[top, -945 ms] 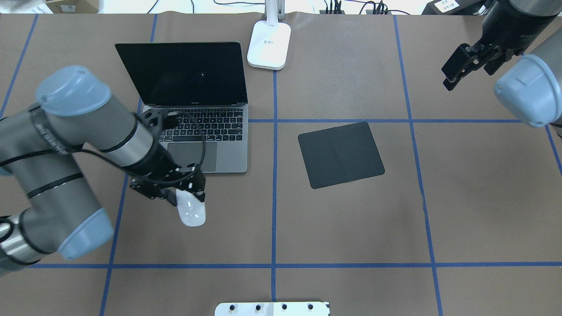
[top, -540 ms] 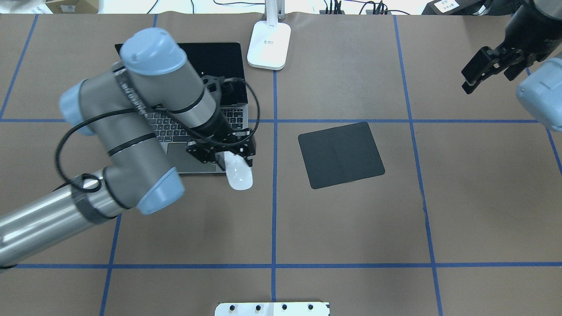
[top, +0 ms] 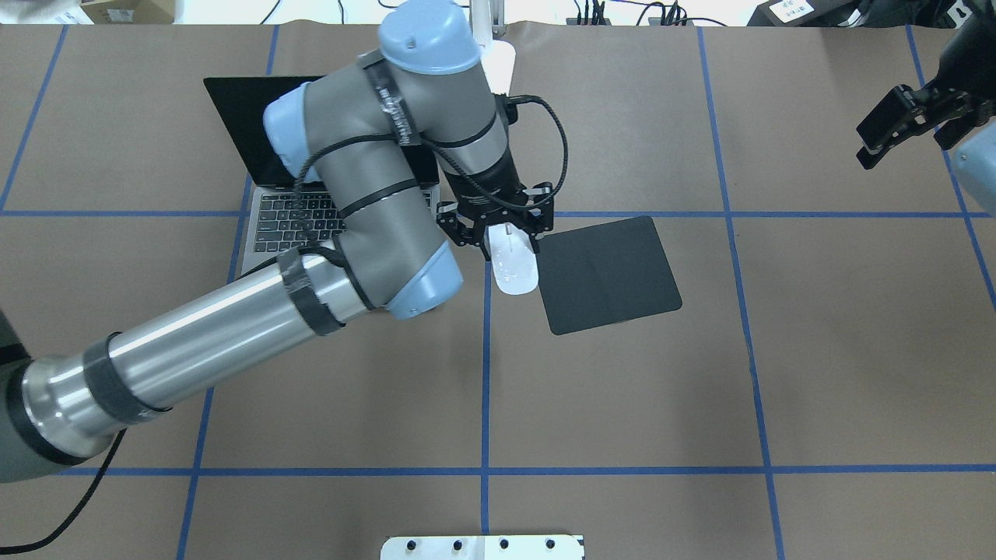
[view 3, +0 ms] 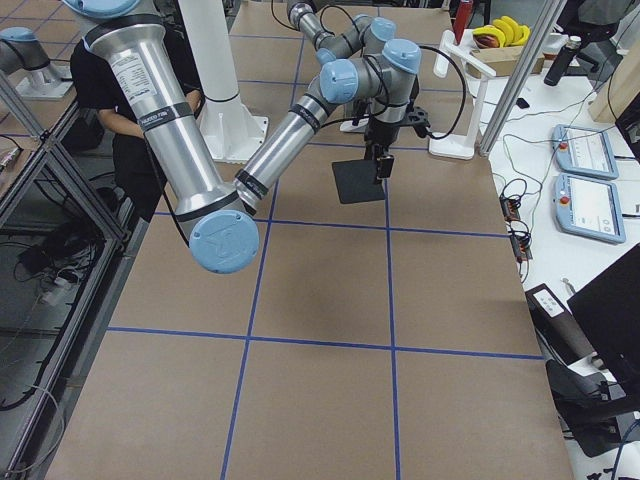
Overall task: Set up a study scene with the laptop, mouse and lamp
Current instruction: 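Lift the white mouse and carry it toward the mouse pad with the left gripper, then lower the white mouse onto the mouse pad with the left gripper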
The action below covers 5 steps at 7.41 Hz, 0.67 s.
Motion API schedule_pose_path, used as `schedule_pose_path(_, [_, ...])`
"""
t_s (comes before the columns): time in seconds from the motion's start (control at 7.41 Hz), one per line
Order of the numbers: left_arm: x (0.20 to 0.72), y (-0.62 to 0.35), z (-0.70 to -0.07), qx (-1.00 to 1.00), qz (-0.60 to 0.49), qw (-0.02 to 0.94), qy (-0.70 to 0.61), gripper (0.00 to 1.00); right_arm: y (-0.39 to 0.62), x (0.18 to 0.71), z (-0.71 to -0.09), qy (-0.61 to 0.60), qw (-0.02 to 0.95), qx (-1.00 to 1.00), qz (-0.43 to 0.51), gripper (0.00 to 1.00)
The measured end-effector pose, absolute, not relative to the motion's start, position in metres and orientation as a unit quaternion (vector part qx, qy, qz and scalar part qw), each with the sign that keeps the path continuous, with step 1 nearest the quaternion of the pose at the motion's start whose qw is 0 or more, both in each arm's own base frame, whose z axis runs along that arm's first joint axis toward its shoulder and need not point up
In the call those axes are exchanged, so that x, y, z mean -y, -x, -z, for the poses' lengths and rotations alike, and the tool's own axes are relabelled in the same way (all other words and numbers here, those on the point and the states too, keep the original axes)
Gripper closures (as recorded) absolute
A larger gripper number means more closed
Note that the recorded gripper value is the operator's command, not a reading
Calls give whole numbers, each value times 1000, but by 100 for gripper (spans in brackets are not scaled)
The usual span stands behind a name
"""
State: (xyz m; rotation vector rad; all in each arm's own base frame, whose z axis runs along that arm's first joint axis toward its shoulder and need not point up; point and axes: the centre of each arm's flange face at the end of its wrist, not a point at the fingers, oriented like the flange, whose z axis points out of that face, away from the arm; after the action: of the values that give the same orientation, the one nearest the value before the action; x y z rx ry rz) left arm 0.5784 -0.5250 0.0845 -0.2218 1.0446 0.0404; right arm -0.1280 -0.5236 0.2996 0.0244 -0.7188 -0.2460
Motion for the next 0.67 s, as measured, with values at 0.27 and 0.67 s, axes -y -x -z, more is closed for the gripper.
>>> schedule_pose_path(0.27, [523, -626, -58, -477, -5, 872, 111, 39, 122, 526, -303, -11, 930, 350, 113, 0])
schedule_pose_path(0.67, [524, -657, -55, -457, 7, 883, 103, 39, 111, 527, -304, -10, 928, 357, 102, 0])
